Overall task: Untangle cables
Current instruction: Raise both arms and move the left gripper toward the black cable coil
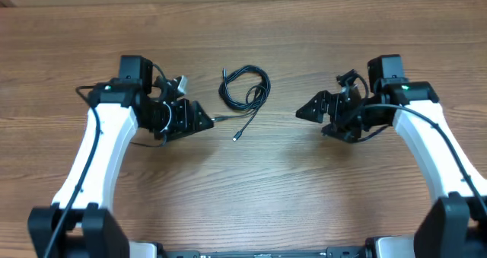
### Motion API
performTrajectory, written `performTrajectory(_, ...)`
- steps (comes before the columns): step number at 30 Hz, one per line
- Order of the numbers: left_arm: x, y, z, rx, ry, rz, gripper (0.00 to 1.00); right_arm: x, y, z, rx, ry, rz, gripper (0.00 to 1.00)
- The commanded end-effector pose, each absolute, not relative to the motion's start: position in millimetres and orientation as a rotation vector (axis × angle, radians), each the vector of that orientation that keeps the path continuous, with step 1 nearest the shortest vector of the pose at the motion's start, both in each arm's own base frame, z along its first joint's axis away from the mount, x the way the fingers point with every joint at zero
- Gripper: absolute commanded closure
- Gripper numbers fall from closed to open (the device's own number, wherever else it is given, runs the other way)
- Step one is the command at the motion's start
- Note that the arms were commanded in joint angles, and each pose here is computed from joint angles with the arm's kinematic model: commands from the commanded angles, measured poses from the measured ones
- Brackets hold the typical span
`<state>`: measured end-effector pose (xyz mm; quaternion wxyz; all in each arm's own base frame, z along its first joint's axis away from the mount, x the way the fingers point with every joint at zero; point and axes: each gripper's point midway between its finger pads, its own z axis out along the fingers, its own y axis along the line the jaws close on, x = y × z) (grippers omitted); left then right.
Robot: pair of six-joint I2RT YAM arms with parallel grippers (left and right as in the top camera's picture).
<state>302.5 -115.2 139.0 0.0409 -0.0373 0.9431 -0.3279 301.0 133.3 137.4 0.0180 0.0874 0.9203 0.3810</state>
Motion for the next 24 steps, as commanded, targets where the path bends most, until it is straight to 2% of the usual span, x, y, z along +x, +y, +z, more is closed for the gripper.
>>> performTrajectory(1, 316, -117, 125, -0.123, 2.902, -1.024, 0.77, 310, 139, 144, 0.231, 2.819, 1.230, 0.32)
performTrajectory(2, 319, -117, 120, -0.125, 2.906, -1.017, 0.83, 312, 139, 143, 0.228, 2.816, 1.221, 0.41)
performTrajectory(3, 325, -114, 113, -0.124, 2.908, -0.988, 0.92, 314, 137, 142, 0.224, 2.811, 1.201, 0.55)
performTrajectory(4, 330, -112, 106, -0.128, 2.911, -0.957, 0.96, 317, 136, 141, 0.220, 2.807, 1.181, 0.67)
performTrajectory(5, 335, -111, 100, -0.157, 2.916, -0.947, 0.96, 319, 134, 140, 0.217, 2.804, 1.157, 0.84)
performTrajectory(6, 338, -111, 94, -0.187, 2.922, -0.953, 0.96, 322, 132, 138, 0.216, 2.802, 1.131, 0.96)
performTrajectory(11, 361, -115, 66, -0.241, 2.910, -0.941, 0.96, 328, 122, 131, 0.223, 2.807, 1.021, 0.96)
performTrajectory(12, 364, -115, 60, -0.257, 2.912, -0.920, 0.96, 328, 122, 130, 0.224, 2.808, 1.012, 0.94)
performTrajectory(13, 367, -115, 54, -0.284, 2.918, -0.892, 0.95, 329, 121, 130, 0.225, 2.808, 1.008, 0.82)
performTrajectory(16, 379, -110, 41, -0.380, 2.915, -0.761, 0.84, 329, 121, 130, 0.223, 2.808, 1.003, 0.58)
performTrajectory(20, 393, -110, 38, -0.415, 2.870, -0.648, 0.69, 336, 119, 130, 0.212, 2.786, 0.972, 0.00)
performTrajectory(23, 401, -119, 39, -0.423, 2.836, -0.617, 0.53, 343, 115, 129, 0.204, 2.763, 0.926, 0.00)
performTrajectory(24, 402, -122, 40, -0.428, 2.828, -0.610, 0.52, 346, 114, 129, 0.199, 2.754, 0.916, 0.00)
